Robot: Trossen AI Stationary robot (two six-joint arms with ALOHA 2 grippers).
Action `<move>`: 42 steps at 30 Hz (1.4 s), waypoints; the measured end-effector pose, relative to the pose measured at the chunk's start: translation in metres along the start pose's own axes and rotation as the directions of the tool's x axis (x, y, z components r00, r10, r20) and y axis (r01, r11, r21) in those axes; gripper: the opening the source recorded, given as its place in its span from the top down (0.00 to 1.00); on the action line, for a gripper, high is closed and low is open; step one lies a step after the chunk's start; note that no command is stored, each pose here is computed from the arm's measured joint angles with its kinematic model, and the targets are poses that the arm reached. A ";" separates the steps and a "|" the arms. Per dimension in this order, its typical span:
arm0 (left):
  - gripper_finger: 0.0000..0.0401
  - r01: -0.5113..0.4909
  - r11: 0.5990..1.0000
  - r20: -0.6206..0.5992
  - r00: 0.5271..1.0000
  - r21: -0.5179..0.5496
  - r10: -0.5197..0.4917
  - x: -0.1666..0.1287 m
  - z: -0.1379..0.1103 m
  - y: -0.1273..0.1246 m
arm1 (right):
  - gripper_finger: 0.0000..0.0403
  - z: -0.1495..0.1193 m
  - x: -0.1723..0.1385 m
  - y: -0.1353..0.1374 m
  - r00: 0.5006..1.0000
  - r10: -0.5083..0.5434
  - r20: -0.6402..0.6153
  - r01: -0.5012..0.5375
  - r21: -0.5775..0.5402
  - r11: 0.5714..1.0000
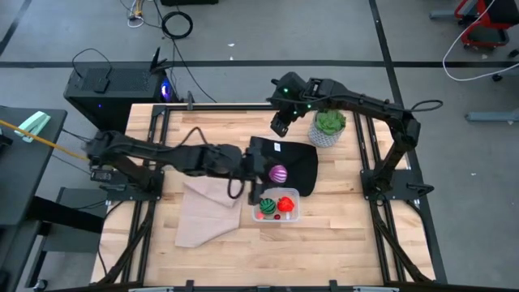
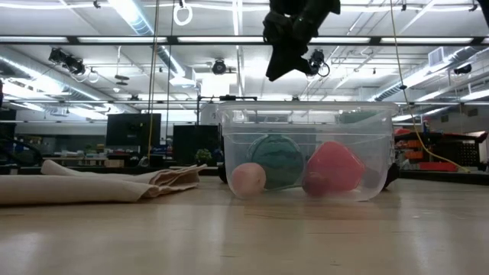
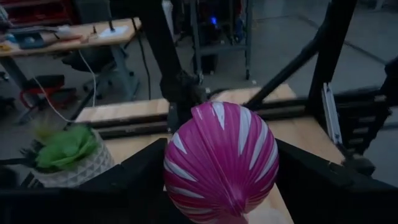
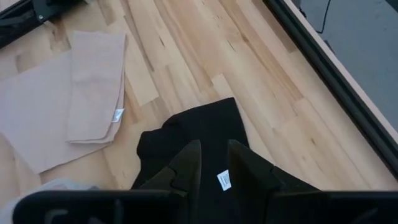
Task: Pick and placing Produce into tupperware
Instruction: Put the onion into the transparent bin
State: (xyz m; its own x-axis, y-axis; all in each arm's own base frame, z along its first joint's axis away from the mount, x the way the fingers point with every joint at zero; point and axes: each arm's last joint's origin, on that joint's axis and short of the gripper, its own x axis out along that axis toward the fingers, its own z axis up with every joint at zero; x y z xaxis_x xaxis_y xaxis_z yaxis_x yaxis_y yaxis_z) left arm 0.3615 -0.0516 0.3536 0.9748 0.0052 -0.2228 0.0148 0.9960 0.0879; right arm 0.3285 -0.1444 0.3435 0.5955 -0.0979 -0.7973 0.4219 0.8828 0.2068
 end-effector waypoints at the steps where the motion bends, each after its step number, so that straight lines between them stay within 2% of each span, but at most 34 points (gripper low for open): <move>1: 0.31 0.003 1.000 -0.014 1.000 0.005 -0.003 0.005 -0.002 -0.001 | 0.78 0.000 0.000 -0.001 1.000 -0.002 0.000 0.002 -0.002 1.000; 6: 0.33 0.025 1.000 -0.068 0.997 0.012 -0.024 0.024 -0.018 -0.005 | 0.78 0.001 -0.002 -0.009 1.000 0.006 -0.001 -0.006 -0.008 1.000; 12: 0.33 0.029 0.999 -0.084 0.996 0.013 -0.028 0.032 -0.025 -0.004 | 0.78 0.002 -0.004 -0.023 1.000 0.013 0.000 -0.013 -0.019 1.000; 16: 0.31 0.000 1.000 -0.080 0.997 0.011 0.001 0.033 -0.025 0.008 | 0.78 0.001 -0.008 -0.037 0.998 0.066 -0.010 -0.066 -0.024 0.998; 19: 0.32 0.018 1.000 -0.078 0.997 -0.001 -0.018 0.034 -0.026 0.019 | 0.78 -0.003 -0.012 -0.052 0.987 0.157 -0.044 -0.158 -0.009 0.987; 26: 0.32 0.035 0.999 -0.076 0.997 0.028 -0.033 0.035 -0.026 0.030 | 0.79 -0.020 -0.029 -0.088 0.920 0.376 -0.108 -0.362 0.128 0.923; 29: 0.31 0.033 0.999 -0.069 0.997 0.039 -0.030 0.038 -0.027 0.031 | 0.81 -0.025 -0.037 -0.101 0.874 0.480 -0.079 -0.460 0.184 0.868; 31: 0.31 0.032 0.999 -0.067 0.997 0.030 -0.030 0.041 -0.030 0.030 | 0.82 -0.029 -0.043 -0.108 0.829 0.558 -0.045 -0.538 0.209 0.817; 34: 0.33 0.014 1.000 -0.063 0.998 -0.008 -0.014 0.052 -0.037 0.030 | 0.83 -0.036 -0.051 -0.115 0.788 0.616 -0.028 -0.592 0.241 0.769; 38: 0.33 -0.027 0.999 -0.056 0.998 -0.039 0.025 0.065 -0.048 0.032 | 0.82 -0.038 -0.054 -0.119 0.793 0.609 -0.025 -0.591 0.213 0.778; 42: 0.32 -0.061 0.996 -0.052 0.997 -0.073 0.057 0.076 -0.054 0.038 | 0.81 -0.043 -0.057 -0.116 0.781 0.622 -0.056 -0.595 0.233 0.769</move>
State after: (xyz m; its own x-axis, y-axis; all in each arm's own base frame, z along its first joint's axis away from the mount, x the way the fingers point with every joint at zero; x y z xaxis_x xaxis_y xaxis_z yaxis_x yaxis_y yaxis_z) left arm 0.4242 -0.0090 0.2876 0.9612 0.0666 -0.2678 -0.0607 0.9977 0.0305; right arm 0.2157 -0.2213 0.3407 0.6892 0.4980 -0.5263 0.1297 0.6298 0.7658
